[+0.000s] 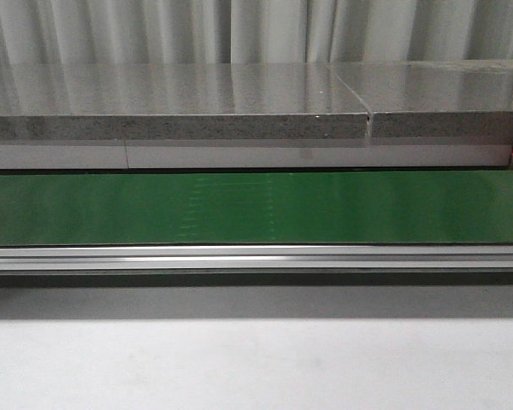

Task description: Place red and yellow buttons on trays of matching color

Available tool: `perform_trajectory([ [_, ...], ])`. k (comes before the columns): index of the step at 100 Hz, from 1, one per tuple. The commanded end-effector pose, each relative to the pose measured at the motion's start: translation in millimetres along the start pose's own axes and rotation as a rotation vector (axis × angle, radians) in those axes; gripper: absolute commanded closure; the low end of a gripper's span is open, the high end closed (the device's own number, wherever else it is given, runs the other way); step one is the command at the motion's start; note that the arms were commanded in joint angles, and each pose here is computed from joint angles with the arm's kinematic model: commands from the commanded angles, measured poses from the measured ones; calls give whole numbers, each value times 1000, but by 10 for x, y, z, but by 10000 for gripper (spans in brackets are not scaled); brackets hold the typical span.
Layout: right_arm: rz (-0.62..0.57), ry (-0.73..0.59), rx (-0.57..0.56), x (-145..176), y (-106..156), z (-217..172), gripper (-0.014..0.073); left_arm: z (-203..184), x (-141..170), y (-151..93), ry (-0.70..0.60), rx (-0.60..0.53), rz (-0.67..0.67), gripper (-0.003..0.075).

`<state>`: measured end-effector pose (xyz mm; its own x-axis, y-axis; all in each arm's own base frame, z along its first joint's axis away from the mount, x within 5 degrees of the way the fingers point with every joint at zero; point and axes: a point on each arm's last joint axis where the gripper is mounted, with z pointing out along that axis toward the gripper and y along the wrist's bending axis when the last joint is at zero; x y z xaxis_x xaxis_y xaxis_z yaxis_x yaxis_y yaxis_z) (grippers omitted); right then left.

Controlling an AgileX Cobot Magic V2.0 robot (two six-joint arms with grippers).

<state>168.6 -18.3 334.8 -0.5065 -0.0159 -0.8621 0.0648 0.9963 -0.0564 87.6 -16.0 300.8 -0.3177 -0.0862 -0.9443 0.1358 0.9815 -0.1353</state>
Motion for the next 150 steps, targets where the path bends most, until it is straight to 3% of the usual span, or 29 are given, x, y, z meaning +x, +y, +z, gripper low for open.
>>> perform_trajectory([
  [1,-15,-99,8,-140,-7,-73,662,-14,-119,-21,-80,15,9,739],
  [12,-15,-99,8,-140,-7,-73,662,-14,-118,-20,-79,14,11,720],
  [19,-15,-99,8,-140,-7,-73,662,-14,-124,-21,-85,15,11,641],
  [42,-15,-99,8,-140,-7,-73,662,-16,-137,-23,-100,17,11,113],
  [49,-15,-99,8,-140,-7,-73,662,-16,-139,-23,-102,18,11,53],
  [78,-15,-99,8,-140,-7,-73,662,-6,-240,-22,-165,13,-27,102],
  [95,-15,-99,8,-140,-7,-73,662,181,-479,88,-146,-105,-92,102],
  [124,-15,-99,8,-140,-7,-73,662,713,-995,591,-102,-335,-317,102],
  [150,-15,-99,8,-140,-7,-73,662,1385,-1167,1059,43,-424,-399,102],
])
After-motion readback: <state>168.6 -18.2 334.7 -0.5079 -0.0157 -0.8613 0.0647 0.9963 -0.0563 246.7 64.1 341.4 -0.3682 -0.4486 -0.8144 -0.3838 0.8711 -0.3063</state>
